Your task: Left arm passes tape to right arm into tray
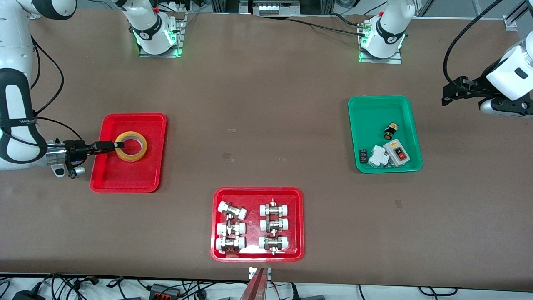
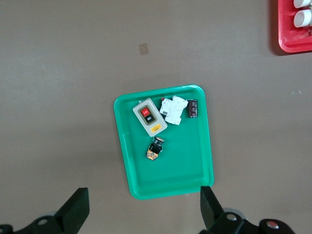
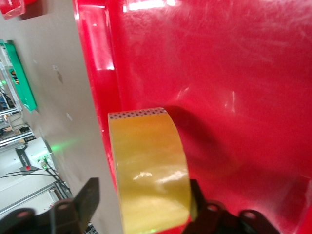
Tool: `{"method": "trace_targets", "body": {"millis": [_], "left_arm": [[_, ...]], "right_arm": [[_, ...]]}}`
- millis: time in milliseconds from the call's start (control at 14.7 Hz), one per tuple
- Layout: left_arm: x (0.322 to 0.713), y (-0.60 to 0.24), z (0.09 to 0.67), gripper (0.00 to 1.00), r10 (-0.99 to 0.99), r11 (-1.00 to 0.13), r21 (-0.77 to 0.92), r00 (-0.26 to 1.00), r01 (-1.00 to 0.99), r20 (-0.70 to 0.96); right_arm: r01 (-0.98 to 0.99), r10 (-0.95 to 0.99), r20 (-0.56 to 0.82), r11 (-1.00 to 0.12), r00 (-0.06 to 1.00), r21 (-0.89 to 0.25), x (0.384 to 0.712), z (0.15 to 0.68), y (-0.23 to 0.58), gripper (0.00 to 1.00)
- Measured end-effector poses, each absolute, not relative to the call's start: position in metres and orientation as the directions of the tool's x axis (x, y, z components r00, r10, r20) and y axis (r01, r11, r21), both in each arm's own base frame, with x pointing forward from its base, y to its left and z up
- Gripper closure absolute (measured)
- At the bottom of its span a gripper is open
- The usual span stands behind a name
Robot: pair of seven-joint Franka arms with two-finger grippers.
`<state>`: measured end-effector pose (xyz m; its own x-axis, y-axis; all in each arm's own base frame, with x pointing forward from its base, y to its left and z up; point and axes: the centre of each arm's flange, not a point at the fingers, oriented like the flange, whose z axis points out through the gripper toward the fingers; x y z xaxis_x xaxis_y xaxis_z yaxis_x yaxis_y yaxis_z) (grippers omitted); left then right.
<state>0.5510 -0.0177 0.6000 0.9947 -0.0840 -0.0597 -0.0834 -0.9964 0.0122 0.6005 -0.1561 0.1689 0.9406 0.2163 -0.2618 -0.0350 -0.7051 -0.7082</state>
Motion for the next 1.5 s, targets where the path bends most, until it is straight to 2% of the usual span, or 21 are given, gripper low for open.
{"method": "trace_targets", "body": {"millis": [68,136,408,816,1088,1224,1496], "left_arm": [[0.551,-0.017,0.6,0.0,-0.082,-0.997,0.012,0.995,-0.082,-0.057],[0.552,-0.017,0.601,0.0,-0.081,-0.997,0.012,0.995,-0.08,-0.053],[0.552,-0.017,0.602,0.0,-0.078,-0.997,0.012,0.996,-0.078,-0.049],[0.553,-0.019,0.602,0.0,-0.081,-0.997,0.012,0.996,-0.081,-0.049],[0.553,-0.018,0.602,0.0,-0.081,-0.997,0.012,0.995,-0.08,-0.05],[0.553,-0.017,0.602,0.0,-0.078,-0.997,0.012,0.996,-0.078,-0.05],[0.553,-0.016,0.601,0.0,-0.077,-0.997,0.012,0.996,-0.076,-0.051]], "right_arm": [[-0.018,0.227,-0.262,-0.724,0.938,-0.69,0.602,0.166,-0.154,0.03],[0.004,0.24,-0.263,-0.744,0.934,-0.668,0.604,0.164,-0.152,0.0],[0.11,0.311,-0.261,-0.808,0.914,-0.579,0.616,0.168,-0.137,0.0],[0.283,0.409,-0.242,-0.86,0.88,-0.425,0.637,0.233,-0.116,0.0],[0.218,0.274,-0.232,-0.946,0.933,-0.24,0.66,0.336,-0.088,0.0],[0.126,0.169,-0.243,-0.975,0.955,-0.181,0.661,0.39,-0.061,0.0],[-0.025,0.009,-0.314,-0.994,0.949,-0.103,0.655,0.467,-0.026,0.0]]}}
